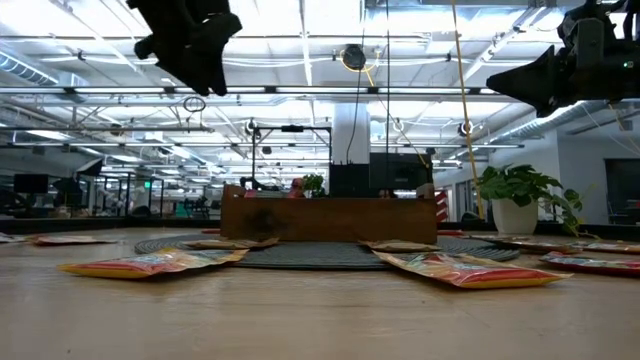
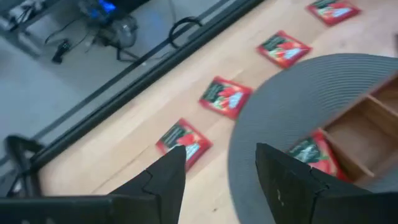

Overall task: Pick & Place Tea
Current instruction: Put the red tea bag into the left section of the wooden organizer

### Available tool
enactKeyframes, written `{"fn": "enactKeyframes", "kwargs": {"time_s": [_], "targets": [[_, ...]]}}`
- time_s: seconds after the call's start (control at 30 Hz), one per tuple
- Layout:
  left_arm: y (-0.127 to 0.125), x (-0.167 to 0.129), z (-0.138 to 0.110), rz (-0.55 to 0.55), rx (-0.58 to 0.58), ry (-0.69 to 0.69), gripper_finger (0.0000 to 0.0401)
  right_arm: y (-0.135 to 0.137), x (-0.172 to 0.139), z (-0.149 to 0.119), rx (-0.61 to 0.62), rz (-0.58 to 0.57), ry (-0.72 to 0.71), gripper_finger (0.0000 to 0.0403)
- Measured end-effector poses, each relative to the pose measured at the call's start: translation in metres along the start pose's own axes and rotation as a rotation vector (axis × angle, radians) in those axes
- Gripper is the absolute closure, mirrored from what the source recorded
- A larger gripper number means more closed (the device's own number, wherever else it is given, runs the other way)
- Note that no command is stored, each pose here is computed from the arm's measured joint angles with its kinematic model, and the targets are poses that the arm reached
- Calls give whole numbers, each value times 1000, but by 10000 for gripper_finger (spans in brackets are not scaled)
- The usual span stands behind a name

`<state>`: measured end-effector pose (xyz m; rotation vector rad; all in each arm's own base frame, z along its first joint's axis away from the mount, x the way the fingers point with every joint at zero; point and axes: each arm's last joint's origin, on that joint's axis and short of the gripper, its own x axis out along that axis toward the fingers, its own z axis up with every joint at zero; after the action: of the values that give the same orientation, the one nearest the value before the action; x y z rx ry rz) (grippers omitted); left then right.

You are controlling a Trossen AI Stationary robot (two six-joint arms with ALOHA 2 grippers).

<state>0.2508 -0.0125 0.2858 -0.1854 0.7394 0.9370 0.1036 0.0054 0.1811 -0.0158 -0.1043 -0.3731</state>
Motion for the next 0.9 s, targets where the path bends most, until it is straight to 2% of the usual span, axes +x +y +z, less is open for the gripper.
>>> {"fn": "enactKeyframes", "kwargs": {"time_s": [0.17, 0.23, 0.47, 0.6, 0.77, 0.83, 0.9], "targets": [[4, 4, 2, 21, 36, 10, 214, 0, 0, 0, 1, 0, -1, 399], [11, 12, 7, 48, -14, 31, 215, 0, 0, 1, 5, 0, -8, 399], [58, 60, 16, 135, -208, 281, 215, 0, 0, 2, 13, -2, -20, 399], [83, 94, 26, 73, -297, 369, 215, 0, 0, 3, 15, -2, -23, 399], [95, 137, 39, -154, -360, 401, 215, 0, 0, 4, 21, -3, -33, 399], [99, 153, 38, -173, -376, 432, 215, 0, 0, 4, 22, -3, -34, 399], [104, 168, 32, -137, -387, 483, 215, 0, 0, 4, 22, -3, -34, 399]]}}
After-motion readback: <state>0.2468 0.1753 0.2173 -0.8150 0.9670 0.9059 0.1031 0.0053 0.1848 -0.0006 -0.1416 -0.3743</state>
